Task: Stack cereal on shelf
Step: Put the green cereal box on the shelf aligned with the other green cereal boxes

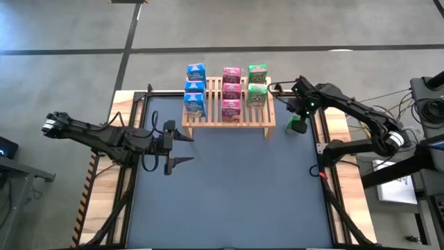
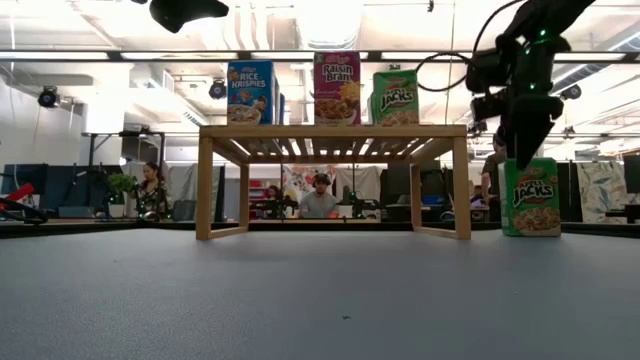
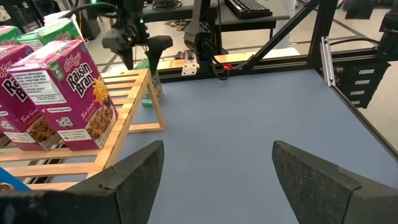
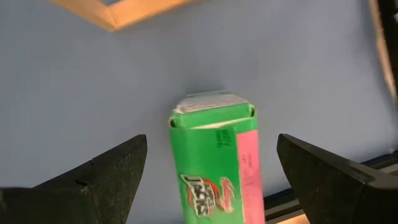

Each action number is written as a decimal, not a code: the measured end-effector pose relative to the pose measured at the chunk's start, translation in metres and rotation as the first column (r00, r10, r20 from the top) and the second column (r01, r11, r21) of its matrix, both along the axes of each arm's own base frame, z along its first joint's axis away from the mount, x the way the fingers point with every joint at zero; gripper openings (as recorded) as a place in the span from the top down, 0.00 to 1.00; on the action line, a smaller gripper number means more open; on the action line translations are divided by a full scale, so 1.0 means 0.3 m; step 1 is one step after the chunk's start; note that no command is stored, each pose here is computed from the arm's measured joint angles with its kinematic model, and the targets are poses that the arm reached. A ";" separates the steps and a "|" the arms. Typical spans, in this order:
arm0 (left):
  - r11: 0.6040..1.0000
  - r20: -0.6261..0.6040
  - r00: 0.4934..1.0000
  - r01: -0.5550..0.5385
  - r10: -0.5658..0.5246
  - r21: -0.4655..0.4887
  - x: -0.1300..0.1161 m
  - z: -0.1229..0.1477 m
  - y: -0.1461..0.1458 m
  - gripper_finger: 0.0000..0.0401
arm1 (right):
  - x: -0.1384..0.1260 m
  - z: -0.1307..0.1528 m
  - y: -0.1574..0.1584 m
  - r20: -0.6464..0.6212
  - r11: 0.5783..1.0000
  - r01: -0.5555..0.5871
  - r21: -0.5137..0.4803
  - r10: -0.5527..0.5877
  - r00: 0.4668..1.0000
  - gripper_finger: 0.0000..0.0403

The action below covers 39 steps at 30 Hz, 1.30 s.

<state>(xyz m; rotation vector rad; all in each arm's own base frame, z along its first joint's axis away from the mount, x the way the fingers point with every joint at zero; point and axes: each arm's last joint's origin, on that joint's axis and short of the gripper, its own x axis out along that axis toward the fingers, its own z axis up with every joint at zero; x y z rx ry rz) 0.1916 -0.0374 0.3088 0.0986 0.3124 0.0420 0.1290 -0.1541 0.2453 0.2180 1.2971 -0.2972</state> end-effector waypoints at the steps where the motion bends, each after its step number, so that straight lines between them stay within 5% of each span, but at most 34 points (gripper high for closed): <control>1: 1.000 0.000 1.000 0.000 0.000 0.000 0.000 0.000 0.000 0.29 | 0.003 -0.008 -0.004 -0.008 1.000 0.000 0.010 0.000 1.000 0.13; 39: 1.000 -0.034 0.999 -0.008 0.008 -0.017 -0.004 -0.011 0.001 0.29 | -0.033 0.027 0.035 -0.025 0.999 0.038 -0.014 -0.039 0.999 0.57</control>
